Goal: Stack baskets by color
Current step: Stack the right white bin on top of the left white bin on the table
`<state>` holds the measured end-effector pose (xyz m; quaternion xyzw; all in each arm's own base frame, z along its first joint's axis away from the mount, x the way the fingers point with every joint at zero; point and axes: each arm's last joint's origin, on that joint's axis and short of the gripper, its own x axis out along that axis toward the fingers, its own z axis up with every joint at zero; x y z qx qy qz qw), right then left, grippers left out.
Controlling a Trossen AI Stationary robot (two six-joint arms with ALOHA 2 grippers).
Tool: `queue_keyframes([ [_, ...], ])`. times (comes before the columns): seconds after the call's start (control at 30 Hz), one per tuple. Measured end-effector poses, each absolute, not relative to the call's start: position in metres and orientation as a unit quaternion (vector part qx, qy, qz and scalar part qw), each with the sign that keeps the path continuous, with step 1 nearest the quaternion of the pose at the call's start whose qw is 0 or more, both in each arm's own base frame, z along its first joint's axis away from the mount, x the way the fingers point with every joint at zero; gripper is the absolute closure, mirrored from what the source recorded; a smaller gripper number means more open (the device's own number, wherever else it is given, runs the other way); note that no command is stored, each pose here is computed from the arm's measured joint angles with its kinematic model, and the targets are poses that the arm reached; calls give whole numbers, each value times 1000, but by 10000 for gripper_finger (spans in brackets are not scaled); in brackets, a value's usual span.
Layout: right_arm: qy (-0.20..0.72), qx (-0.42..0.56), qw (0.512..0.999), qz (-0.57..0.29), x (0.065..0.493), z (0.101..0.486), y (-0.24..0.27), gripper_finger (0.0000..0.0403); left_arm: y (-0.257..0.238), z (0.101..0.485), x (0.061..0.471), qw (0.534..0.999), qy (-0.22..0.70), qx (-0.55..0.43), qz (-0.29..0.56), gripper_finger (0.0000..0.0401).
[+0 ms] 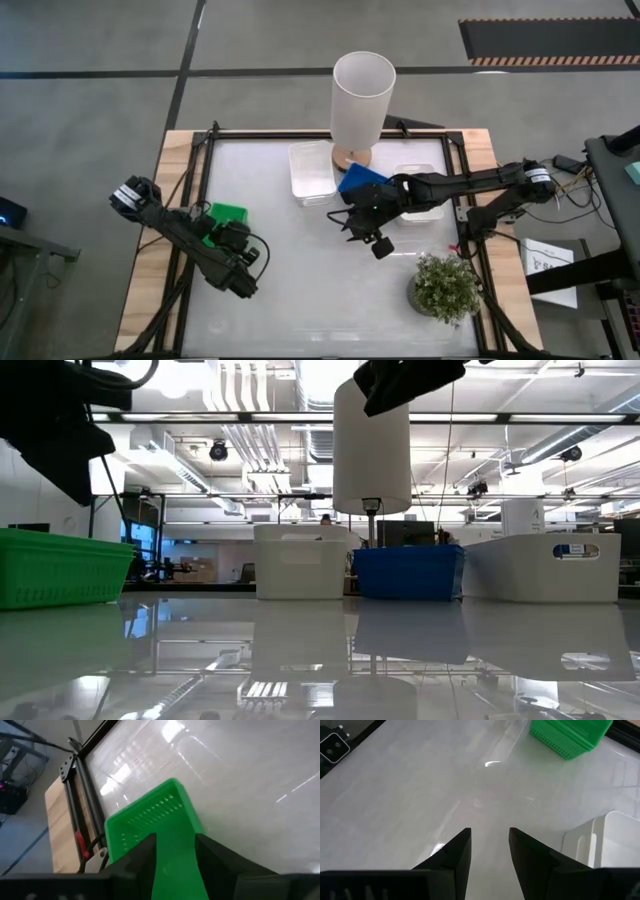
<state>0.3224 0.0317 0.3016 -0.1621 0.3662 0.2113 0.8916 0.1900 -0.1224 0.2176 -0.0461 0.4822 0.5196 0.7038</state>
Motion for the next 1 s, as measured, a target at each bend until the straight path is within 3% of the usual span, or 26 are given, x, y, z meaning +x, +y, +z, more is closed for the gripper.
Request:
queue_keyframes([
  [0.13, 363, -137, 900, 199, 324, 303, 32, 278, -127, 225, 197, 737, 466, -31, 488, 274],
  [0.27, 363, -99, 908, 183, 326, 301, 32, 279, -134, 238, 211, 815, 409, 16, 411, 274],
  [0.5, 408, -52, 904, 115, 332, 284, 30, 287, -156, 268, 234, 911, 320, 126, 226, 274],
  [0.8, 486, -39, 873, -16, 328, 264, 19, 293, -168, 288, 232, 957, 175, 201, -112, 274],
  [1.0, 580, -6, 813, -53, 307, 256, 9, 291, -139, 270, 202, 980, 77, 163, -88, 274],
])
